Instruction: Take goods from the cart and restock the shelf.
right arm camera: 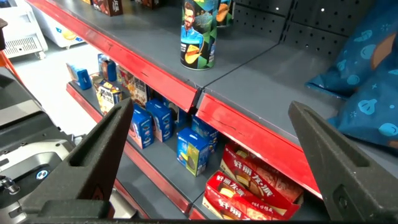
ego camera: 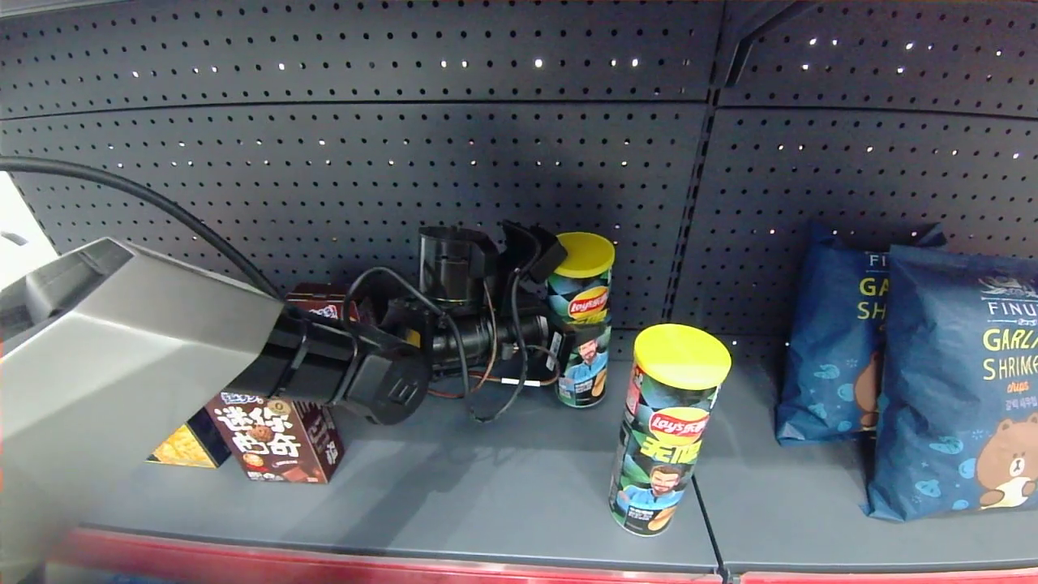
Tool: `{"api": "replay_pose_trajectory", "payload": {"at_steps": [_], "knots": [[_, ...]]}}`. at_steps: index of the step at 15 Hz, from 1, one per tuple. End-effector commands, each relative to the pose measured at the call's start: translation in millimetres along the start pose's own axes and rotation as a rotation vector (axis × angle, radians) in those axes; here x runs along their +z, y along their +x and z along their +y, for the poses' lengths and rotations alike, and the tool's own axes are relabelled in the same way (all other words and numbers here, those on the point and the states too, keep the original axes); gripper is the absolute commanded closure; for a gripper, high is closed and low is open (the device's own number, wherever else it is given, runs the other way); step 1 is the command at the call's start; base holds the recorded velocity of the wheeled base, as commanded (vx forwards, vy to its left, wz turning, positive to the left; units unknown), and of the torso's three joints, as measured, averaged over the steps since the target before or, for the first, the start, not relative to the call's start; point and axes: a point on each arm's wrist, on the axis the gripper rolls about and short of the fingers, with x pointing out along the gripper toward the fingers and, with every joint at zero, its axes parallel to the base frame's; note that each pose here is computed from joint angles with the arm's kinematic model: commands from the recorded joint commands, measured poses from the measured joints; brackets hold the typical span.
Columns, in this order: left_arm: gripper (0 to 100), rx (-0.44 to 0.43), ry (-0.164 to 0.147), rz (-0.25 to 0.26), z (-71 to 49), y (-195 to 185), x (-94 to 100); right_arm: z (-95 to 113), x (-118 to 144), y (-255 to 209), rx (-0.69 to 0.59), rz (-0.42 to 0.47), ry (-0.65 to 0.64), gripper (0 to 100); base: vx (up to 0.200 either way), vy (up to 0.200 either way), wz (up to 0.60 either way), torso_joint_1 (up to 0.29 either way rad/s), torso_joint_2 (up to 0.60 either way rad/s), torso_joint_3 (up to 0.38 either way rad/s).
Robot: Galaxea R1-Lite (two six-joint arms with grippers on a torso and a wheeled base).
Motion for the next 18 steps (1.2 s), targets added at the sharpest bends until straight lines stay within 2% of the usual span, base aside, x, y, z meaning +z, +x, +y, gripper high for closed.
{"api": "replay_pose_trajectory", "payload": {"at_steps": [1,11,17,18], "knots": [[100,-0.002,-0.002,0.005,2.9,10.2,-6.0,0.0,0.1,0.1,0.001,0.001,0.000,0,0.000,0.000,0.00,0.000,0.00,0.000],[100,-0.016,0.003,0.003,3.0,28.4,-11.5,0.0,0.1,0.1,0.001,0.001,0.000,0,0.000,0.000,0.00,0.000,0.00,0.000],[100,-0.026,0.007,0.003,-0.8,32.4,-12.4,0.0,0.1,0.1,0.001,0.001,0.000,0,0.000,0.000,0.00,0.000,0.00,0.000],[100,-0.025,0.022,0.007,-0.7,33.0,-14.1,0.0,0.1,0.1,0.001,0.001,0.001,0,0.000,0.000,0.00,0.000,0.00,0.000]]}}
